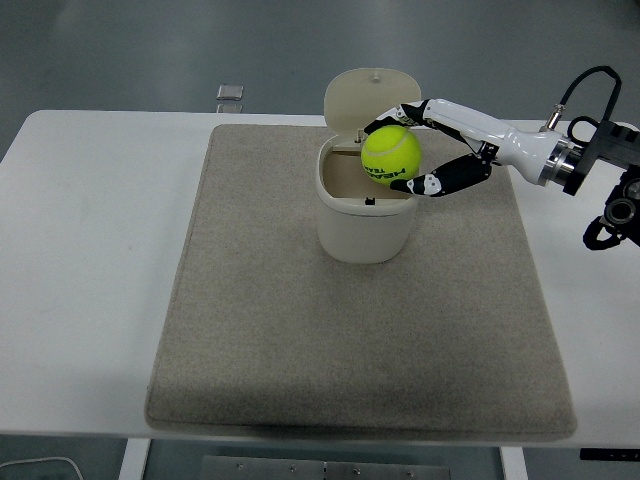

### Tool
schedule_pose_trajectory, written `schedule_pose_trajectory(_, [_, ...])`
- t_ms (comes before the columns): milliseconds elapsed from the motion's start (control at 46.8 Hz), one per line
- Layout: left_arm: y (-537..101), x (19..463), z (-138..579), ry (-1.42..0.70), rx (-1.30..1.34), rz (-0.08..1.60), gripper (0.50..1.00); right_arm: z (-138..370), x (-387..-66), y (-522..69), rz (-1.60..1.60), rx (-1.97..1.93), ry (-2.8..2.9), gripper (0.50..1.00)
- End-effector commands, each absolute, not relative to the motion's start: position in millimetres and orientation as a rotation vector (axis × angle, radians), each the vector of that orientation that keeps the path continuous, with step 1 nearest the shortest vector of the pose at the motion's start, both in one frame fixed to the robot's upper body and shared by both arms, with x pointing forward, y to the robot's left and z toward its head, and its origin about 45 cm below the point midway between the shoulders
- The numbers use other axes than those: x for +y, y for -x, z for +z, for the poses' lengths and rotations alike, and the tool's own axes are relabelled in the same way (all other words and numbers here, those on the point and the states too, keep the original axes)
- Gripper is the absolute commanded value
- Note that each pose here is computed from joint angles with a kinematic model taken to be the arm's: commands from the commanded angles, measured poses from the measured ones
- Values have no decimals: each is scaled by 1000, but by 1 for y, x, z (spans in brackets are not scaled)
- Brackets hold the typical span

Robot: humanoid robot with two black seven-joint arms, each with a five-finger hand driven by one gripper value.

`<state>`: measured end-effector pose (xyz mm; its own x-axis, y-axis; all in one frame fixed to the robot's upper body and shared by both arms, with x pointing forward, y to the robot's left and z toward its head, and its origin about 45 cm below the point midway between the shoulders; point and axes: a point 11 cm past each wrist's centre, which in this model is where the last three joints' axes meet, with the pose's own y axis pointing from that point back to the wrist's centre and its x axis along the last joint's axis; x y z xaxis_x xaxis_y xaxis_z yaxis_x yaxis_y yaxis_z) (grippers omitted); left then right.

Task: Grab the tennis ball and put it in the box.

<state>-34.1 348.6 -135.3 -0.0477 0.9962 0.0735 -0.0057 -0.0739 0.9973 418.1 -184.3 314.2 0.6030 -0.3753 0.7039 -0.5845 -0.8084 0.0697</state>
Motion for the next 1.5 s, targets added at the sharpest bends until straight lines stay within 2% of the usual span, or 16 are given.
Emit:
schedule_pose_trajectory(0, [34, 349, -135, -1235, 1203, 1302, 992, 315, -185, -418, 1015, -777, -2540, 860])
schedule_pose_trajectory(321, [34, 349, -135, -1235, 1203, 1302, 992, 320, -192, -416, 982, -786, -2571, 868])
schedule_pose_trajectory(385, [34, 349, -135, -1235, 1203, 1302, 992, 325, -202, -416, 909, -799, -2611, 901])
schedule_pose_trajectory(726, [34, 349, -135, -1235, 1203, 1302, 992, 332, -247, -409, 572, -810, -2756, 901])
schedule_pose_trajectory(1218, [34, 349, -135, -1235, 1203, 1302, 992, 286, -308, -443, 37, -1342, -2678, 901])
schedule_pose_trajectory(1474, [34, 349, -135, -1235, 1203, 1302, 992, 269, -303, -457, -290, -1574, -2614, 899])
